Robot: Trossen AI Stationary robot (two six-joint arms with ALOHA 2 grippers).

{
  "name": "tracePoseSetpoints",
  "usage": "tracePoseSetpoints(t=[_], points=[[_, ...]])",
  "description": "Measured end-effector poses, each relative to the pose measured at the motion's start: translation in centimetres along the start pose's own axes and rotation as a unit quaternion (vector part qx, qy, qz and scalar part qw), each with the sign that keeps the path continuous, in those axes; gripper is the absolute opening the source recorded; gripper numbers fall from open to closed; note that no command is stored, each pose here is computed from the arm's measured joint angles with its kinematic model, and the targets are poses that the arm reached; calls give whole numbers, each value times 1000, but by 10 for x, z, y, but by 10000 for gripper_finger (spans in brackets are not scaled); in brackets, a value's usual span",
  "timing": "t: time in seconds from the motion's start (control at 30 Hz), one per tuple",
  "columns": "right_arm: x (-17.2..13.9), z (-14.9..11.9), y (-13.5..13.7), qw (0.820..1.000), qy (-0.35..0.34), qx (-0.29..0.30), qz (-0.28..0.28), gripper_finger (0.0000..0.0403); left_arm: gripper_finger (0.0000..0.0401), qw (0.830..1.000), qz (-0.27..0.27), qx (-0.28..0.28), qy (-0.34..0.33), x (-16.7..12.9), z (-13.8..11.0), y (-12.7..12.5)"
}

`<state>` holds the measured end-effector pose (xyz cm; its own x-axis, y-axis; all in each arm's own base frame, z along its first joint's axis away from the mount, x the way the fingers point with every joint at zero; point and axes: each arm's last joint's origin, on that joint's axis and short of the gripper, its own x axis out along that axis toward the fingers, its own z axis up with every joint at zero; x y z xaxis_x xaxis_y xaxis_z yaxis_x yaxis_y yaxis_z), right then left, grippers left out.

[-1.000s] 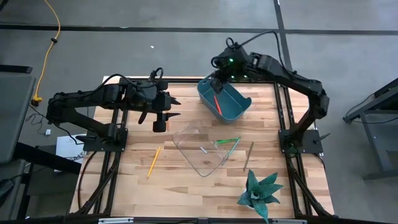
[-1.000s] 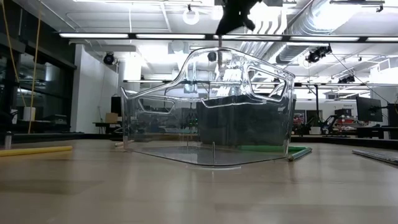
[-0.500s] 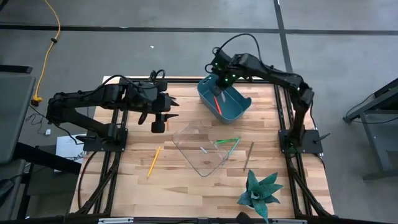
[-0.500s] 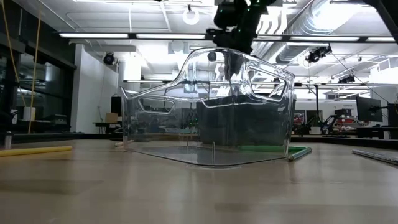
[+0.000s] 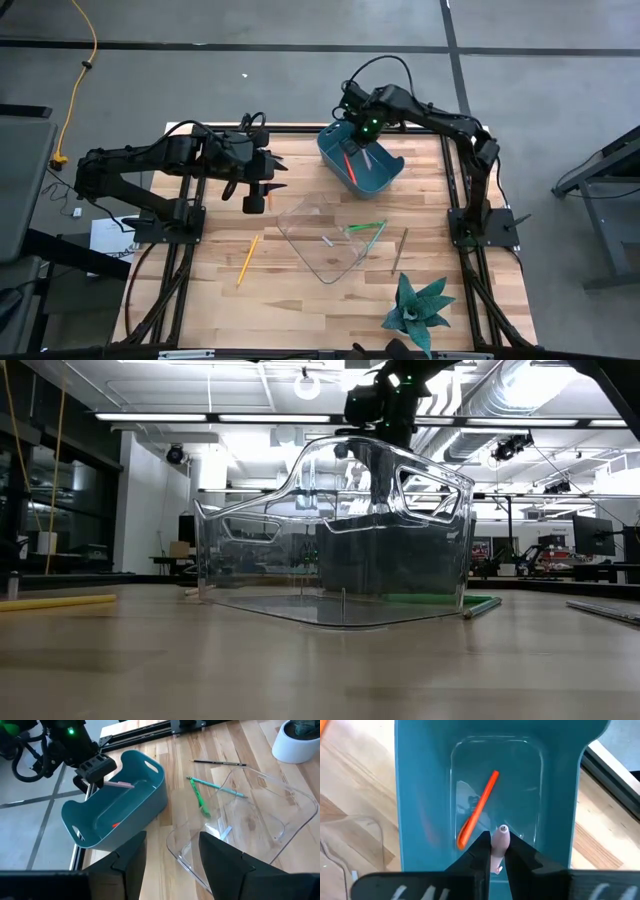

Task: Sort pens & pencils
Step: Put the pink pen into the blue bin, then put the black pen into the blue bin

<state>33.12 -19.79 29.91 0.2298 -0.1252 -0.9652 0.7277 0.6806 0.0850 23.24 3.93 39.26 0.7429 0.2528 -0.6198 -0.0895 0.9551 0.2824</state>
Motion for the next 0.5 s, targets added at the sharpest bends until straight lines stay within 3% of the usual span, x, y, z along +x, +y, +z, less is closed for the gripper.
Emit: tracePoseSetpoints(t=[0.23,0.5], points=[[0,2,0,1000,-4,5,16,32,168,1000,1,1,0,0,0,0],[0,3,0,1000,-11,10,15,74,168,1000,2,14,1,0,0,0]])
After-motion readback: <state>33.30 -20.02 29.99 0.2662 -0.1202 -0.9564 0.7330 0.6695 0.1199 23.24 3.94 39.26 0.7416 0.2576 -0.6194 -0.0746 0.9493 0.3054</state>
